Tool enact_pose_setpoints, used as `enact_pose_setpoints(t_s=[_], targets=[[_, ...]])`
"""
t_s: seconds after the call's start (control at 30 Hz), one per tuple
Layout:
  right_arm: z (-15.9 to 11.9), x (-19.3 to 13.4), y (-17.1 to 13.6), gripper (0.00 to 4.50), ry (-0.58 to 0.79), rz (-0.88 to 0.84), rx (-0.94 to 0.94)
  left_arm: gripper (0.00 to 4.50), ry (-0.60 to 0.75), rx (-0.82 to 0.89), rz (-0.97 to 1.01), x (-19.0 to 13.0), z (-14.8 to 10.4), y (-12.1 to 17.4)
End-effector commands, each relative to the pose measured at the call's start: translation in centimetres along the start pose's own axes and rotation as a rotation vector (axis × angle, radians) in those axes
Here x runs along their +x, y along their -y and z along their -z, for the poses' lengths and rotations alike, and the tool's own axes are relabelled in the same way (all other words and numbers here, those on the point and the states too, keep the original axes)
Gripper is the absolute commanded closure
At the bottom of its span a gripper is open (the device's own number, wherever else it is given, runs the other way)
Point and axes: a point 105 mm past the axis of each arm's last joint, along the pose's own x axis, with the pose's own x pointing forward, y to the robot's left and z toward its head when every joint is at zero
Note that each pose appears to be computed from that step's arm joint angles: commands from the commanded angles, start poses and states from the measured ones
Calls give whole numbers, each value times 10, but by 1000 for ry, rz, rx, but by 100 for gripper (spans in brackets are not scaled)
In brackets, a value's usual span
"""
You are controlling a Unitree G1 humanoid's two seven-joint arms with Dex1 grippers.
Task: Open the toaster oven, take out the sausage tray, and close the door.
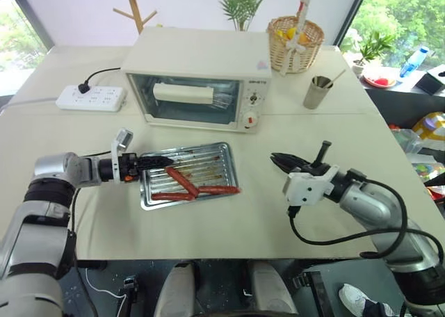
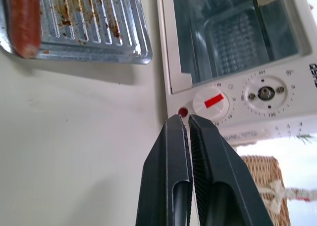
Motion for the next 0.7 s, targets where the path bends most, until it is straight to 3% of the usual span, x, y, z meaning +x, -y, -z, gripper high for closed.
enact_pose_setpoints(t_s=[0.03, 0.2, 0.43, 0.53, 0.7], targets=[[-4, -5, 12, 433, 0, 54, -24, 2, 19, 26, -223, -27, -2, -33], [-3, -3, 13, 433, 27, 52, 29, 2, 76, 115, -309, -57, -21, -34], [-11, 1, 17, 433, 107, -16, 254, 2, 58, 405, -381, -101, -34, -21], [-16, 0, 22, 350, 148, -53, 405, 0, 47, 541, -426, -130, -38, -2], [-30, -7, 24, 85, 219, -194, 693, 0, 66, 741, -315, -137, -38, 53]])
